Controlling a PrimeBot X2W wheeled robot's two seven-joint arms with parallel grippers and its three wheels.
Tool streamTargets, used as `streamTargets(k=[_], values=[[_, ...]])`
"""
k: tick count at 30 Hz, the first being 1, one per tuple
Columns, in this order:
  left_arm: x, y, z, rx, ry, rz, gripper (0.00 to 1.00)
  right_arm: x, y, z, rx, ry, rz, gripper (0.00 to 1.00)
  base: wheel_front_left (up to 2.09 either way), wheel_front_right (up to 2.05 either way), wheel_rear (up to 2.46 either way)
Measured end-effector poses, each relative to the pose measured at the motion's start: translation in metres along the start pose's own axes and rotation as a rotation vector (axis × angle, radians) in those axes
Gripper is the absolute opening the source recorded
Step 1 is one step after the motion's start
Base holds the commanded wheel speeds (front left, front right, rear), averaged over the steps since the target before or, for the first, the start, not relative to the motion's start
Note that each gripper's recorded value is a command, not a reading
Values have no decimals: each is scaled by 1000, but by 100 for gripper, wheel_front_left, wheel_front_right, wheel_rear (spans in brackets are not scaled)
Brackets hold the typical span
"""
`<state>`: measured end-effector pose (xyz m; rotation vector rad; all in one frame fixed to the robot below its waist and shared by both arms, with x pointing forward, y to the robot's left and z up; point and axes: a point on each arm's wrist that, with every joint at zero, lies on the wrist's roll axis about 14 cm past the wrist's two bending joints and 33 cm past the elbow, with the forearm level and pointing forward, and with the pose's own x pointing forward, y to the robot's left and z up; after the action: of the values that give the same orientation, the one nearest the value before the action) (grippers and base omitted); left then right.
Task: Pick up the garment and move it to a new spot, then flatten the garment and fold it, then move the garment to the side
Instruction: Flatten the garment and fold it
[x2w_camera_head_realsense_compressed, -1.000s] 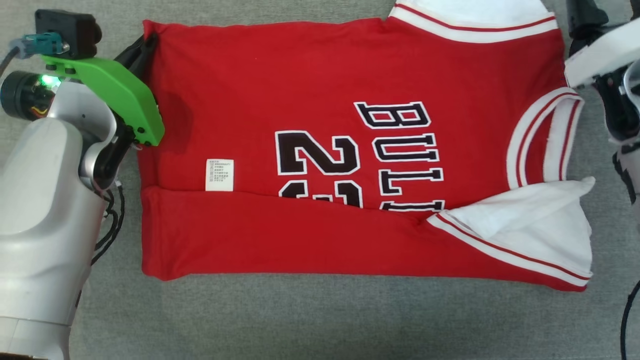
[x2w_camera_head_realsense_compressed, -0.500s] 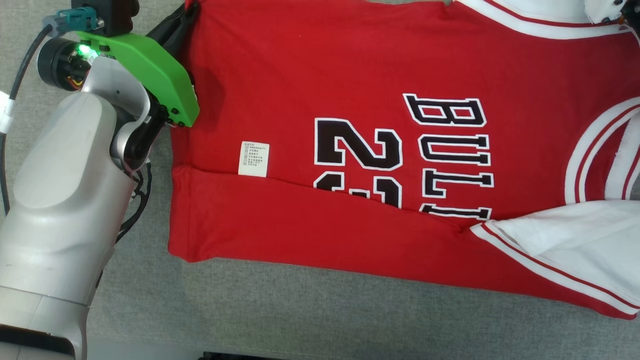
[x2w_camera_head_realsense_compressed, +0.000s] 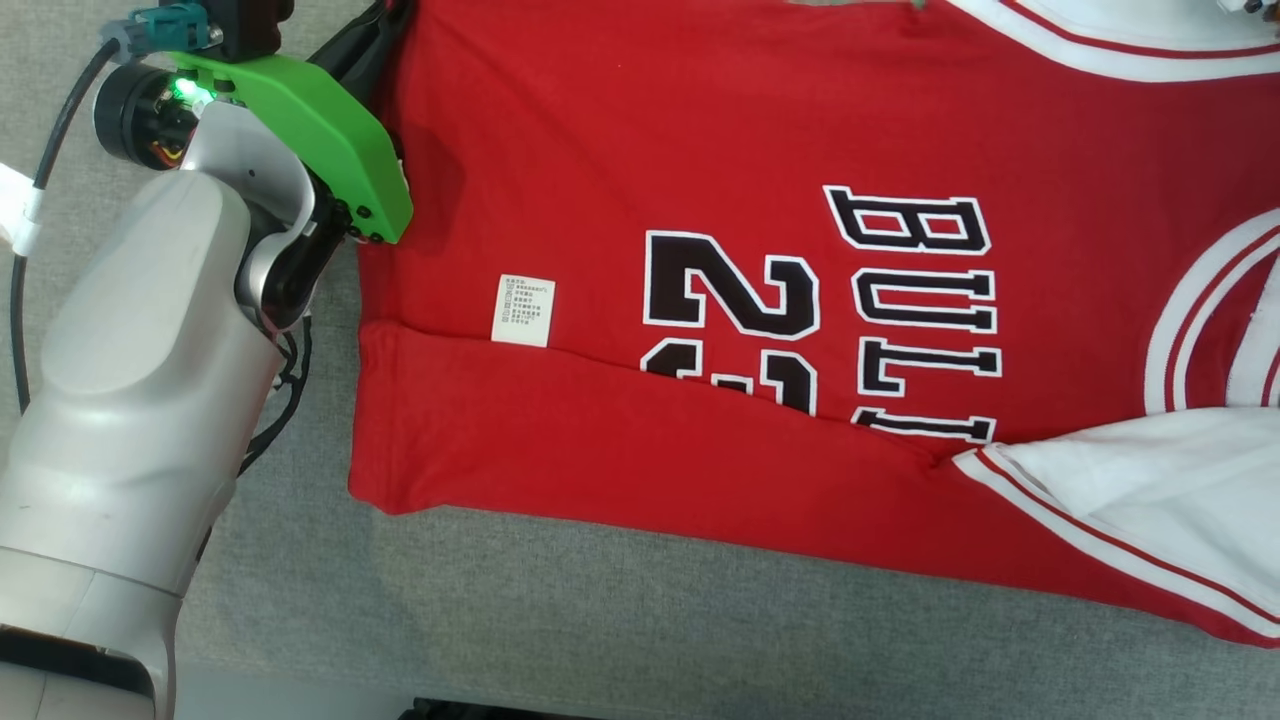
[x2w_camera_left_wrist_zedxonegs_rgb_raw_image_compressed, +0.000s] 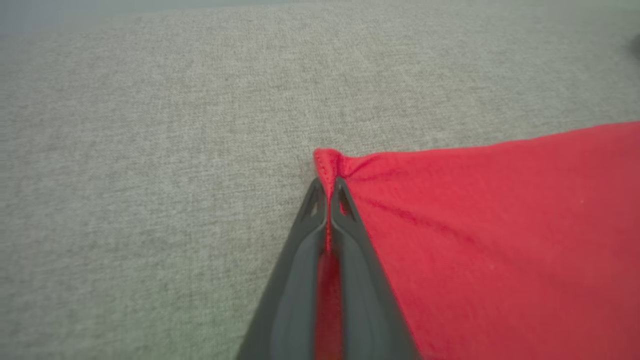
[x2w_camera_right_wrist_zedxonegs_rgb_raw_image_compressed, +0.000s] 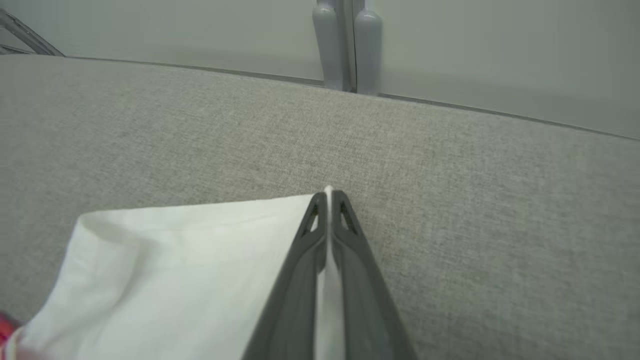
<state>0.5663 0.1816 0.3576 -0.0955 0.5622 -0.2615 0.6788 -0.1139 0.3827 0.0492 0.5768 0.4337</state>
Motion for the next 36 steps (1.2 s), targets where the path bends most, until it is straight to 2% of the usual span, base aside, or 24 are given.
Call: streamTargets(k=[11, 17, 25, 36], values=[[-14, 4, 31, 39, -71, 12, 0, -52, 8, 37, 14, -249, 48, 0, 0, 0, 0], [-30, -2, 35, 42, -98, 10, 0, -95, 15, 35, 39, -335, 79, 0, 0, 0, 0], [-61, -14, 18, 35, -115, 10, 0, -154, 33, -7, 133, -381, 107, 0, 0, 0, 0], [-107, -42, -10, -30, -104, 2, 0, -225, 43, -70, 323, -398, 42, 0, 0, 0, 0]])
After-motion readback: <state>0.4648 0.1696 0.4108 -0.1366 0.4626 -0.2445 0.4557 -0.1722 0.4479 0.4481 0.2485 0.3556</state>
